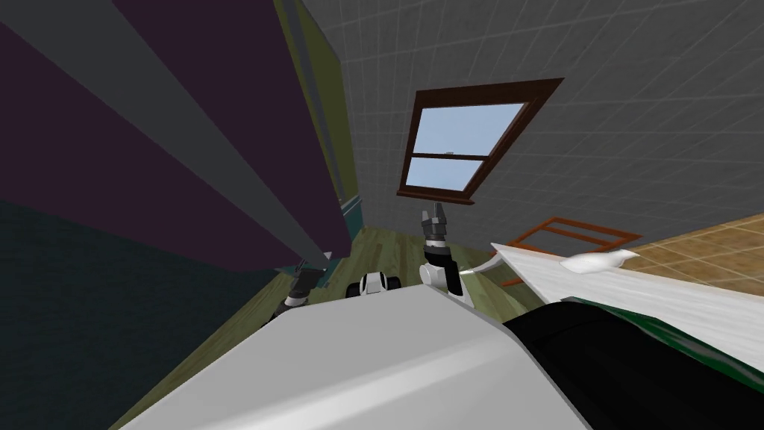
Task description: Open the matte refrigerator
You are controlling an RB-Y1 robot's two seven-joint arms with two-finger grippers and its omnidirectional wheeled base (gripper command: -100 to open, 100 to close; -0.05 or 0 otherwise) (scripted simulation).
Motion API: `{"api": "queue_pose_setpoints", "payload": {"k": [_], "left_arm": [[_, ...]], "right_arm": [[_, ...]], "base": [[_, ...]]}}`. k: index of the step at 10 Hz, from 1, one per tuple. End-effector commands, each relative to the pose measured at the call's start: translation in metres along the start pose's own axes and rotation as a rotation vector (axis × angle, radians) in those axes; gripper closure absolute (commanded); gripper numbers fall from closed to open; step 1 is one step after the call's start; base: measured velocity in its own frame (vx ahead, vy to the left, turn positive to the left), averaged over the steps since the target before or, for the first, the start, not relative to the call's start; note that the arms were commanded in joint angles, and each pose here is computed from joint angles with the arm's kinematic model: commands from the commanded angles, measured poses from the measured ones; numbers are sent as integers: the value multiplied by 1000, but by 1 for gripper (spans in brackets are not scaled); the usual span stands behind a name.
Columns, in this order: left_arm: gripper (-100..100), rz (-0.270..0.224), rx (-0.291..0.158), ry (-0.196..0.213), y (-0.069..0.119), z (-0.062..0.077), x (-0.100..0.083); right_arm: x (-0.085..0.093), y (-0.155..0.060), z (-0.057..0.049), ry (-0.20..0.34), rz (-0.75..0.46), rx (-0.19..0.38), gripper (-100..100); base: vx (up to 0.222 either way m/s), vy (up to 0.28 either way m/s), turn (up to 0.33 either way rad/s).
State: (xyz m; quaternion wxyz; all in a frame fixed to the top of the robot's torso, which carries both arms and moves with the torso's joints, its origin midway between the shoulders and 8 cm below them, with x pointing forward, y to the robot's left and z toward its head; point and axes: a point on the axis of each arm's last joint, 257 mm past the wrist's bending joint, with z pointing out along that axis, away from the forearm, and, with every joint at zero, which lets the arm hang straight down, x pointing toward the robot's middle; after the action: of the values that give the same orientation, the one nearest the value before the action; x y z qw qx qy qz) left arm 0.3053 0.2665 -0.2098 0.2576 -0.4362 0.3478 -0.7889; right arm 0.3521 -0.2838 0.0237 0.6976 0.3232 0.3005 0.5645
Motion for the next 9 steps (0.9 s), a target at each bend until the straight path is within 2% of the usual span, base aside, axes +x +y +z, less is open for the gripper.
{"api": "queue_pose_setpoints", "payload": {"k": [1, 5, 6, 7, 9], "left_arm": [[-100, -10, 7, 22, -18, 7, 5], [-100, -23, -2, 35, -34, 11, 10], [-100, -21, -46, -1, -18, -1, 3], [0, -20, -55, -8, -16, -2, 1], [0, -17, -69, -20, -13, -6, -3]], "right_arm": [[0, 0, 0, 0, 0, 0, 0], [0, 0, 0, 0, 0, 0, 0], [0, 0, 0, 0, 0, 0, 0], [0, 0, 0, 0, 0, 0, 0], [0, 0, 0, 0, 0, 0, 0]], "base": [[41, -43, 43], [13, -32, 37], [12, -7, 11], [9, 5, -1], [2, 3, 3]]}}
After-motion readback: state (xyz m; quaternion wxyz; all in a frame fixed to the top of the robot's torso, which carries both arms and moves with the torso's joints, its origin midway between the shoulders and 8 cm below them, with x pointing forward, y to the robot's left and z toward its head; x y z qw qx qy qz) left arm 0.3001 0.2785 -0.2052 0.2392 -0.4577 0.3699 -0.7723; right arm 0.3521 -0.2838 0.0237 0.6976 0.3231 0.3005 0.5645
